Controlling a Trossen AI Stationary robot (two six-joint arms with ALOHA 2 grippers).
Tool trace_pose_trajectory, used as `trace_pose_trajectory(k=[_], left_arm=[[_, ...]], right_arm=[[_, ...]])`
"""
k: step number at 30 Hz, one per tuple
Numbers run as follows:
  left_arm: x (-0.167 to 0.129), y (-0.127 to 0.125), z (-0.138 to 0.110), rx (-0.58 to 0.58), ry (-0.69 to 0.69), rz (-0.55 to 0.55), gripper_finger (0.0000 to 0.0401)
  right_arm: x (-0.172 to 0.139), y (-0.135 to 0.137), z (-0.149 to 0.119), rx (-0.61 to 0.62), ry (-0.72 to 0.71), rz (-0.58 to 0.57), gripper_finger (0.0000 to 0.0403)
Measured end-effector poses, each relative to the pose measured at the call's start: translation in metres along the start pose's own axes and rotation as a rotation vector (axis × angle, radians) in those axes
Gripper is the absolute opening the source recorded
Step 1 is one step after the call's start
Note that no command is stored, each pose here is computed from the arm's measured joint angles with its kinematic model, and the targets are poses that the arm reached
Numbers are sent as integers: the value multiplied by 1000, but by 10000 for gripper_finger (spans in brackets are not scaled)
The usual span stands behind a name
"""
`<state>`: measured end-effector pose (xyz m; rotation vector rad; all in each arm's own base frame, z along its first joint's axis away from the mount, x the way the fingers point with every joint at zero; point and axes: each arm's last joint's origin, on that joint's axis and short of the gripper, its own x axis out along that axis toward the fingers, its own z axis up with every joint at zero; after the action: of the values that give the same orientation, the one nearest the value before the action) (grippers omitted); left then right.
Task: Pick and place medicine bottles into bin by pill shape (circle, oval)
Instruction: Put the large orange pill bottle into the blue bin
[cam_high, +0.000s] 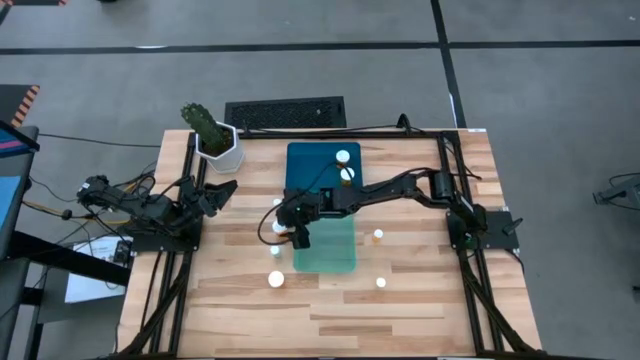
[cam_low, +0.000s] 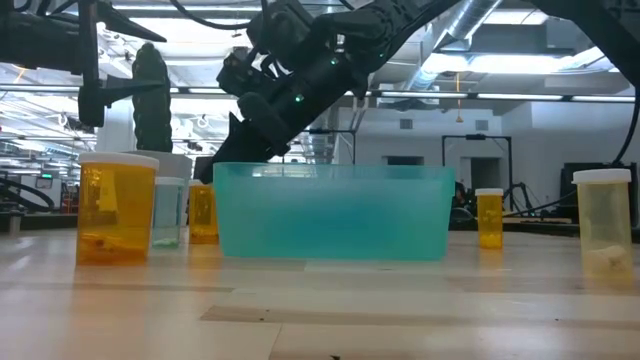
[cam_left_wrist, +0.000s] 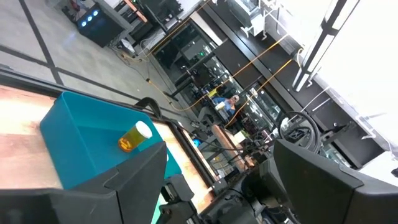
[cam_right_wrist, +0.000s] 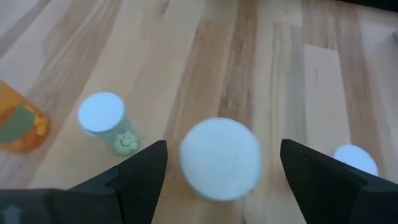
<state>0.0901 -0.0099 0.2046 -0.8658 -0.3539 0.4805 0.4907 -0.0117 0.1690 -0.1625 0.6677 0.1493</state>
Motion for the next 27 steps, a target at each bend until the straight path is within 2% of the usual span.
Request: trace_pose_trajectory(k=[16, 19, 27], left_arm=[[0, 0, 0, 0, 0, 0, 289], [0, 0, 0, 0, 0, 0, 289], [0, 0, 0, 0, -1, 0, 289]], right_arm=[[0, -3, 1, 2, -13, -9, 325], [9, -3, -4, 3, -17, -9, 325], [13, 2, -9, 4, 30, 9, 324]])
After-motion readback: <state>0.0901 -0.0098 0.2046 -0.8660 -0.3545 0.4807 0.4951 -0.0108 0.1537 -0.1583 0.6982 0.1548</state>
